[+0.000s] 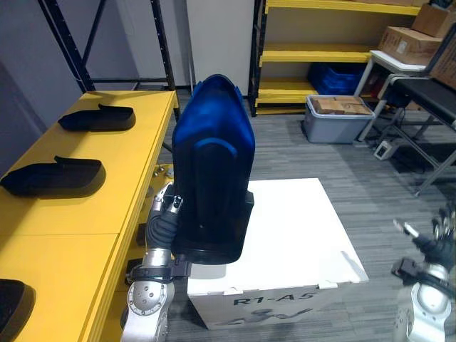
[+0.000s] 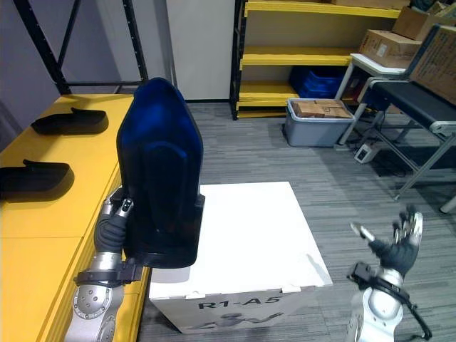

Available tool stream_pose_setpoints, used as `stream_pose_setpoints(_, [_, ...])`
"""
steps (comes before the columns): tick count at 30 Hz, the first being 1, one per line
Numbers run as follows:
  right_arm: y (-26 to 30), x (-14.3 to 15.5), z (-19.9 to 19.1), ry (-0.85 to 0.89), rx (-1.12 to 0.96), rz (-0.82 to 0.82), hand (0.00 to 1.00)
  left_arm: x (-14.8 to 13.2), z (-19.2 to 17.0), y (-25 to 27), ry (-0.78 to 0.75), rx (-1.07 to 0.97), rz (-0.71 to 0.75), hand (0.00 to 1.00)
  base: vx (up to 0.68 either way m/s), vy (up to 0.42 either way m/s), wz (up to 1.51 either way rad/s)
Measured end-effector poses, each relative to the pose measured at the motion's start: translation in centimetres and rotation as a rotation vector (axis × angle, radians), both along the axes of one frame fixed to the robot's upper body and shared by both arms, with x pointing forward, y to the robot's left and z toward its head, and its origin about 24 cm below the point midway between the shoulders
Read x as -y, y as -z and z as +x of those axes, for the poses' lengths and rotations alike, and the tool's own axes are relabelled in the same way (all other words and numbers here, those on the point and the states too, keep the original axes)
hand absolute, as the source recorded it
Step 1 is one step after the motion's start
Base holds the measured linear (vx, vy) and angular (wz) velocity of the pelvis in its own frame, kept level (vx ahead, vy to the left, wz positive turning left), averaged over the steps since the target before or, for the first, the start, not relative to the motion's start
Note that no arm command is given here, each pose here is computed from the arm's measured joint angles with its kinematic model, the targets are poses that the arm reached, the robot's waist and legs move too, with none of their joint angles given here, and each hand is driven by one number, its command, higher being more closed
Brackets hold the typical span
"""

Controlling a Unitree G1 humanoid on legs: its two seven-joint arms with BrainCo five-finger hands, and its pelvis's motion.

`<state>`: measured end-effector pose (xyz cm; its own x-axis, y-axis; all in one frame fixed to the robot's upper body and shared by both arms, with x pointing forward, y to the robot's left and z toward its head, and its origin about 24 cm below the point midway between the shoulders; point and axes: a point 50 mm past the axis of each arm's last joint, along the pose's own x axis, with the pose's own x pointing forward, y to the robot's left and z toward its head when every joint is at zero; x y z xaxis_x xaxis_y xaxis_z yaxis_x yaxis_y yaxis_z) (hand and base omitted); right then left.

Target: Walk over and take plastic housings, then place them on the shelf

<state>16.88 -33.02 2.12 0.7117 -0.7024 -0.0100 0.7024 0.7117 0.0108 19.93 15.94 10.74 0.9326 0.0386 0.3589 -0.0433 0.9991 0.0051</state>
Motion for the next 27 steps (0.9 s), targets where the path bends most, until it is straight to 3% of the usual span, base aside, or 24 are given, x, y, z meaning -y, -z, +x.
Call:
stream_pose_setpoints(4, [7.3,-0.6,-3.9,0.055,-0.273,0.227,0.00,0.0,-0.6,0.3,-0.002,-0.014,-0.031,1.00,0.00,0.000,0.00])
stream_pose_setpoints(11, [14.8,-7.3,-8.7,-0.061,-0.599,0.518,0.00,1.0,-1.1,0.1,0.041,-0.012,-0.099,1.00,-0.01,-0.002,0.00])
stream_pose_setpoints(20, [17.5,-12.7,-9.7,-0.310,-0.830,0.574,0.00,2.2,-1.2,0.4,0.079,-0.025,-0.159,1.00,-0.04,-0.017,0.24])
stream_pose_setpoints(27, [17.7,-14.0,-8.6,-0.415,-0.886,0.515,0.00,3.1,-1.0,0.7,0.119,-0.042,-0.174,1.00,0.02,-0.035,0.49])
